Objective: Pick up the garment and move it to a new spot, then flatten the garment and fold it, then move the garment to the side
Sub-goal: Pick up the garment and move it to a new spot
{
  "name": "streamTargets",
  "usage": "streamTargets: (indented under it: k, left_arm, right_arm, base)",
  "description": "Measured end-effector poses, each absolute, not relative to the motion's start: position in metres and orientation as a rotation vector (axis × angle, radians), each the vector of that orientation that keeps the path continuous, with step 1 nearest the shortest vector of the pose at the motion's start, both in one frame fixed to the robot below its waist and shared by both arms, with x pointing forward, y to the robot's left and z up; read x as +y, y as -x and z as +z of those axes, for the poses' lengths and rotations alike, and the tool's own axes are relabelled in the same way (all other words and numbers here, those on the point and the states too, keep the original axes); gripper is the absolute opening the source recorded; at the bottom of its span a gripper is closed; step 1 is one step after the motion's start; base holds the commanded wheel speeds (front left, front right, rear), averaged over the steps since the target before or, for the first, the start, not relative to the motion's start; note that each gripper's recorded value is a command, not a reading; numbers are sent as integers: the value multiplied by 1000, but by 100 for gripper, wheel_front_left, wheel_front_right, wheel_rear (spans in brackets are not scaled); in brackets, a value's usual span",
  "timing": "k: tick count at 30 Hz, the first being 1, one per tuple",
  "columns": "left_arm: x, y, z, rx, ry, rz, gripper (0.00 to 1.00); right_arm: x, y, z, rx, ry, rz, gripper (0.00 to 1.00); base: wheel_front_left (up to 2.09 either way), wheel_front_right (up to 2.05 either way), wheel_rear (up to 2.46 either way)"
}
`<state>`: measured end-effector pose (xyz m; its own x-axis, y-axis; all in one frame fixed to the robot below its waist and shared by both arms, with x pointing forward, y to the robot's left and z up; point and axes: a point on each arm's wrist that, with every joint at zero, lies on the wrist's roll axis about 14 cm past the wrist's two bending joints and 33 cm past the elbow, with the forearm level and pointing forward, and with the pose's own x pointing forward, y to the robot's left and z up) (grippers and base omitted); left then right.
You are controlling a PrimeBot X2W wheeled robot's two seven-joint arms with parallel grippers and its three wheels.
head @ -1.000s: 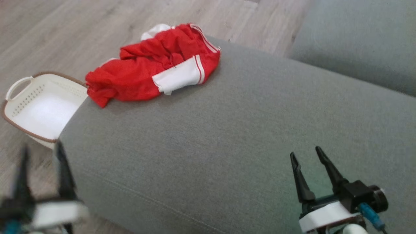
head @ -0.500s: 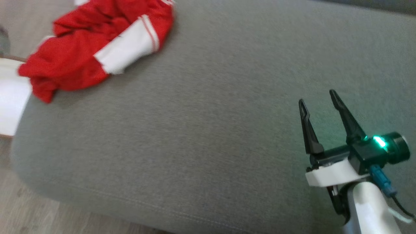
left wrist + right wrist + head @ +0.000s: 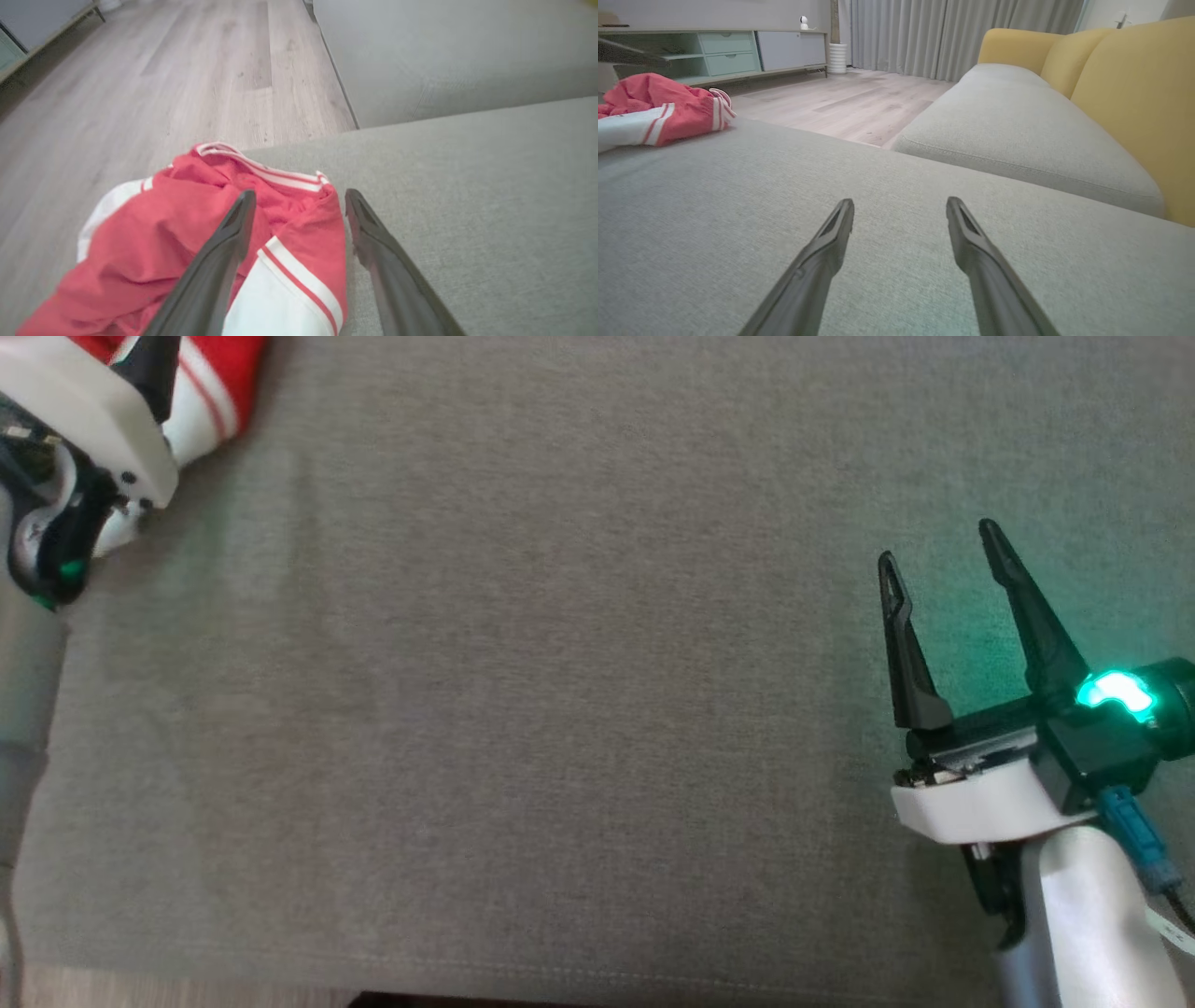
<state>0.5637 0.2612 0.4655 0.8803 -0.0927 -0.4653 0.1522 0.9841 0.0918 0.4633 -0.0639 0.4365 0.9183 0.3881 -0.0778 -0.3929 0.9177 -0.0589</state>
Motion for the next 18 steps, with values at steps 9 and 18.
streamTargets:
  k: [9,18]
  left_arm:
    - [267,-549,361,840,-100,-132,100]
    - [261,-550,351,917,-34,-151,0]
  right_arm:
    - [-90,-466,411,125,87,336,100]
    - [-93,-470,405,131,88,327,100]
  base:
    - [0,0,0]
    - [0,0,0]
